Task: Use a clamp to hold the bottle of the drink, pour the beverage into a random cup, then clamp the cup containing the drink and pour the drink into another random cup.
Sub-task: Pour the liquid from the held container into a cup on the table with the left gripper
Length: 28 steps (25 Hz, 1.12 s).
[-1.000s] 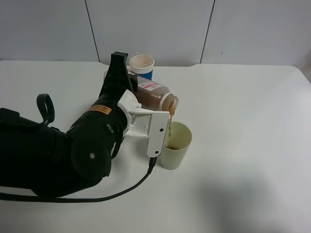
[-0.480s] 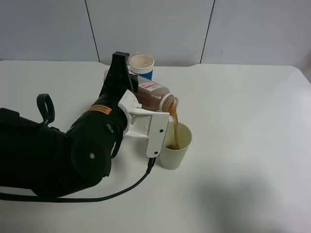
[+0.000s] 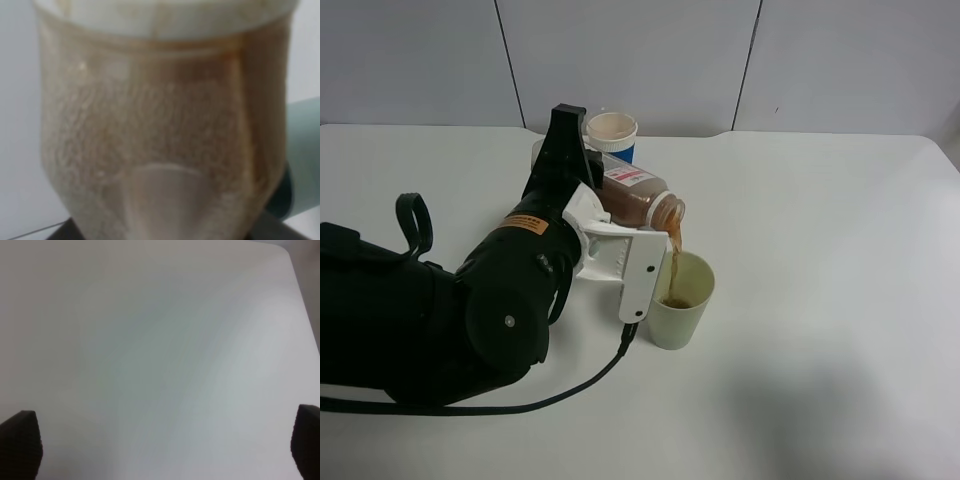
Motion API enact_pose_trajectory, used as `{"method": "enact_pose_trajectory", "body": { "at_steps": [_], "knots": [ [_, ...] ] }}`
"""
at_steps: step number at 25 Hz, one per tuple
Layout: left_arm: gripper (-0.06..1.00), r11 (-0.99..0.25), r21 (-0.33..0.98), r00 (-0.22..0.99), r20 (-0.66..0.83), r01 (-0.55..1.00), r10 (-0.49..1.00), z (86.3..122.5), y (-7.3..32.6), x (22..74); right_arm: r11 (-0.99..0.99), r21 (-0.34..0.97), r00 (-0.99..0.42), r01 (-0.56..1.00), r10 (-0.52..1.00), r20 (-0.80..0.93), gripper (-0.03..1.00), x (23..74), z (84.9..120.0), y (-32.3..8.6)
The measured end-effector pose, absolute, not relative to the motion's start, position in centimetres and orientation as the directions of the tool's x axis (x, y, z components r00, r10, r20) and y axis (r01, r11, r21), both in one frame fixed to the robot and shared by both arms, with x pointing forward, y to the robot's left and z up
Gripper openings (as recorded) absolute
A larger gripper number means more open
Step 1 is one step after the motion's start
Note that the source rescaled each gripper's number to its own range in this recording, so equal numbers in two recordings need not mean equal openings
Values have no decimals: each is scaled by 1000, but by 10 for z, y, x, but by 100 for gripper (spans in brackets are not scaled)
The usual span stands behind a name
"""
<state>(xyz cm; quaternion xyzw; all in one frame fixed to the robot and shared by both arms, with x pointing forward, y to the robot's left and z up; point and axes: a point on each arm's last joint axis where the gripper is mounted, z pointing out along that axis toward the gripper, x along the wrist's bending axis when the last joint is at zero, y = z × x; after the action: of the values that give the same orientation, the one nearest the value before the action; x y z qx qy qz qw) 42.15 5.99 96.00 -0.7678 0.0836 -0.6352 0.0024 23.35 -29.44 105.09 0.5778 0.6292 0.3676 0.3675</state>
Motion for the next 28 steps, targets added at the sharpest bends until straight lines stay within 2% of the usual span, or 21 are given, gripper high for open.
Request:
{"method": "enact_pose_trajectory", "body": {
  "at_steps": [28],
  "knots": [
    [1, -982, -143, 167, 972, -124, -163, 961, 60, 422, 62, 887, -62, 457, 997, -38, 100, 233, 1051, -294]
  ]
}}
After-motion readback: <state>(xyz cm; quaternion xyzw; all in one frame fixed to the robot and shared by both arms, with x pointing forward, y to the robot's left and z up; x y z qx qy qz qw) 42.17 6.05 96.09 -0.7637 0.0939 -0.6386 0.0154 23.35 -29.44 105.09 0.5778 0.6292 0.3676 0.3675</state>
